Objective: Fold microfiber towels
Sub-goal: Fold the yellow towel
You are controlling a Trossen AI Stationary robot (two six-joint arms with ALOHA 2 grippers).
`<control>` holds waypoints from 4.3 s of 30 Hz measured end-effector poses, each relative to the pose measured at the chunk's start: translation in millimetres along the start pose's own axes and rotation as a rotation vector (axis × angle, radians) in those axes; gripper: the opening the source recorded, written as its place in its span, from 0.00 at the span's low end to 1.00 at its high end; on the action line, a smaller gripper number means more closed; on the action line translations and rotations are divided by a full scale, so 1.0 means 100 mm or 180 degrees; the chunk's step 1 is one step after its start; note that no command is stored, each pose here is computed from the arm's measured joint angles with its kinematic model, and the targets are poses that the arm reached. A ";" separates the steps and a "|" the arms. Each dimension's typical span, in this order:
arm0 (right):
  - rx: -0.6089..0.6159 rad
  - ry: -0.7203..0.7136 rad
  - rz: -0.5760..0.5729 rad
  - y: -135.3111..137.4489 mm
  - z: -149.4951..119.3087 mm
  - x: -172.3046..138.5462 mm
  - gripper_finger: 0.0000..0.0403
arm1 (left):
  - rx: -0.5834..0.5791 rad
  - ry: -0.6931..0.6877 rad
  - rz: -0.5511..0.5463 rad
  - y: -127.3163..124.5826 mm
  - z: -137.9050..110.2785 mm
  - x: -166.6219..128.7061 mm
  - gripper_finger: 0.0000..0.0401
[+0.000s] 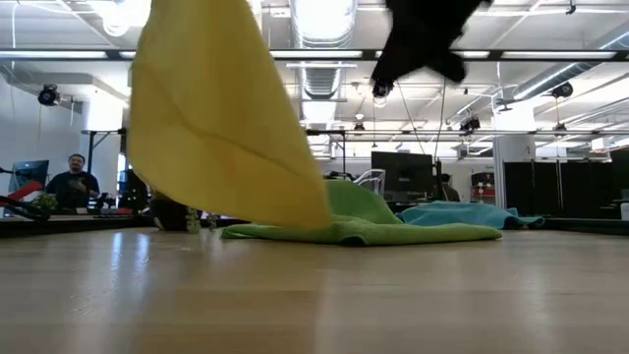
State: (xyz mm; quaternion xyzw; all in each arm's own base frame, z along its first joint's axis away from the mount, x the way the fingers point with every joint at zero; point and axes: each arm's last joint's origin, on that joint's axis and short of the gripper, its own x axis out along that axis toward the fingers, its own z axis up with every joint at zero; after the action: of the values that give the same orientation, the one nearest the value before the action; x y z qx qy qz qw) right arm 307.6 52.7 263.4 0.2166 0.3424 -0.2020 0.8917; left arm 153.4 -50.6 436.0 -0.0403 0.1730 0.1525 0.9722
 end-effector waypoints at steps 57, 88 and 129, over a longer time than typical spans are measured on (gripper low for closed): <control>0.0428 -0.1358 0.0822 -0.46 -0.40 -0.98 0.03 | 0.0303 0.0410 0.0933 -0.25 0.20 0.53 0.00; -0.0371 -0.1339 -0.0786 1.12 -0.01 0.44 0.64 | 0.0228 -0.0083 0.0982 -0.24 0.45 0.76 0.00; -0.0769 -0.0858 -0.0567 0.05 0.68 -1.34 0.02 | 0.1015 0.0654 0.0269 -0.11 0.23 0.57 0.00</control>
State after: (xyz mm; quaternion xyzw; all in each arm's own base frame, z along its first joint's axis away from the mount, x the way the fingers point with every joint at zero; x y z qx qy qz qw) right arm 254.0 49.2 403.3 0.0480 0.2595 -0.2646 0.9275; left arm 215.3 -41.9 437.4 0.1061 0.2949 0.1590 0.9362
